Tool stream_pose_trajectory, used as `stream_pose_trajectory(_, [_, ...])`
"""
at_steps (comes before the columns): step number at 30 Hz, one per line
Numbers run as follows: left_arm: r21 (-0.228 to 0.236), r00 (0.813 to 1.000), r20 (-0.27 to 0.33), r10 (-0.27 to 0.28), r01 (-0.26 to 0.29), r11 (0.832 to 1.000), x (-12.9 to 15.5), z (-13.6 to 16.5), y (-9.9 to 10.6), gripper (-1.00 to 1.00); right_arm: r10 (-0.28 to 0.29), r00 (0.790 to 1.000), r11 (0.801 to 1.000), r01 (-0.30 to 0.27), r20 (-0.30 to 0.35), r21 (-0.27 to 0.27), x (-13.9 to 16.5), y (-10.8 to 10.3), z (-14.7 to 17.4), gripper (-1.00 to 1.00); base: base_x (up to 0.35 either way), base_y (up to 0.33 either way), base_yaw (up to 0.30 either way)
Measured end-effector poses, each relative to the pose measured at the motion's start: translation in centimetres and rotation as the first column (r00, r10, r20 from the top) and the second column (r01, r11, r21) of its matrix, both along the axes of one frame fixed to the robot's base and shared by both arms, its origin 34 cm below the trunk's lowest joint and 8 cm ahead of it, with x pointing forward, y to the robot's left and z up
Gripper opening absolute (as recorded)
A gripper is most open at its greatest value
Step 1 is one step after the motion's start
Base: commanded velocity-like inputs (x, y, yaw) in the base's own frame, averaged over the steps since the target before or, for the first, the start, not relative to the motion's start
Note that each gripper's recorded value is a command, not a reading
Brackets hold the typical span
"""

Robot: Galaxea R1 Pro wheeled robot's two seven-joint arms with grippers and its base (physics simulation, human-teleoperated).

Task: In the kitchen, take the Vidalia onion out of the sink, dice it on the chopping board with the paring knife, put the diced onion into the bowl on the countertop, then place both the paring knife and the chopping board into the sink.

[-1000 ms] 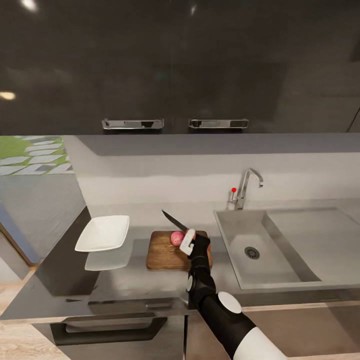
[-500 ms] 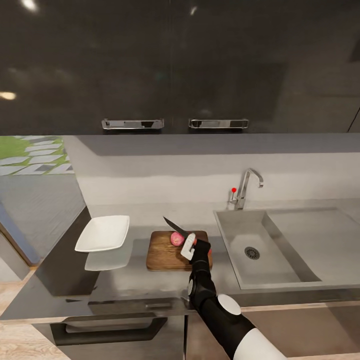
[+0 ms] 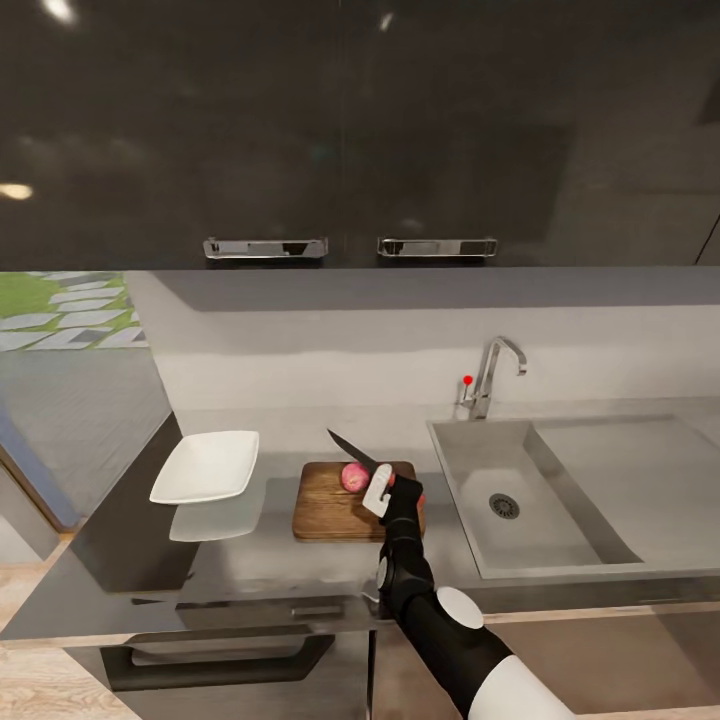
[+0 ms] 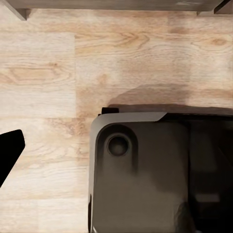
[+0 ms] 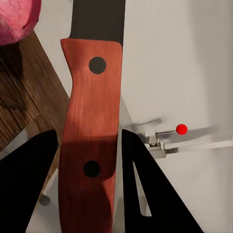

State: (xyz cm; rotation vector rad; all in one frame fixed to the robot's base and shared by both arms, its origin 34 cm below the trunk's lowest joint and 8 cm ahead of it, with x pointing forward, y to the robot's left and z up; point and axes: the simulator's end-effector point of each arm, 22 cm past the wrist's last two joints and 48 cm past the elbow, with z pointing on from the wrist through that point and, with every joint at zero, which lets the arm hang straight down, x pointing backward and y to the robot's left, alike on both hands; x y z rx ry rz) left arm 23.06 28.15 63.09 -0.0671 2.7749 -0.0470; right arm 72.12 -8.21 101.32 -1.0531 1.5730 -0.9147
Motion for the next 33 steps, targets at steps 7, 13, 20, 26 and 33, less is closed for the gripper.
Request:
stream_pose_trajectory(7, [0.002,1.0,0.0,0.0,0.0,1.0,0.0,0.0,0.1,1.0,0.003,1.0,1.0,-0.003,-0.002,-0.004,-0.1,0.0,-0.1,-1.0,0.065,-0.078,0.0])
stream_pose_trajectory(13, [0.002,1.0,0.0,0.0,0.0,1.0,0.0,0.0,0.2,1.0,0.004,1.0,1.0,-0.004,-0.008,-0.001,-0.1,0.1,-0.4,-1.0,0.006,-0.007,0.0])
stream_pose_trajectory(20, [0.003,1.0,-0.001,0.0,0.0,1.0,0.0,0.0,0.2,1.0,0.005,1.0,1.0,-0.005,-0.021,-0.004,-0.2,0.0,-0.9,-1.0,0.0,0.0,0.0])
stream_pose_trajectory(26, [0.002,1.0,-0.001,0.0,0.0,1.0,0.0,0.0,0.2,1.0,0.006,1.0,1.0,-0.006,-0.028,-0.006,-0.3,0.0,-1.1,-1.0,0.0,0.0,0.0])
stream_pose_trajectory(33, [0.002,1.0,-0.001,0.0,0.0,1.0,0.0,0.0,0.2,1.0,0.006,0.998,1.0,-0.008,-0.06,-0.022,-0.7,-0.1,-2.7,-1.0,0.0,0.0,0.0])
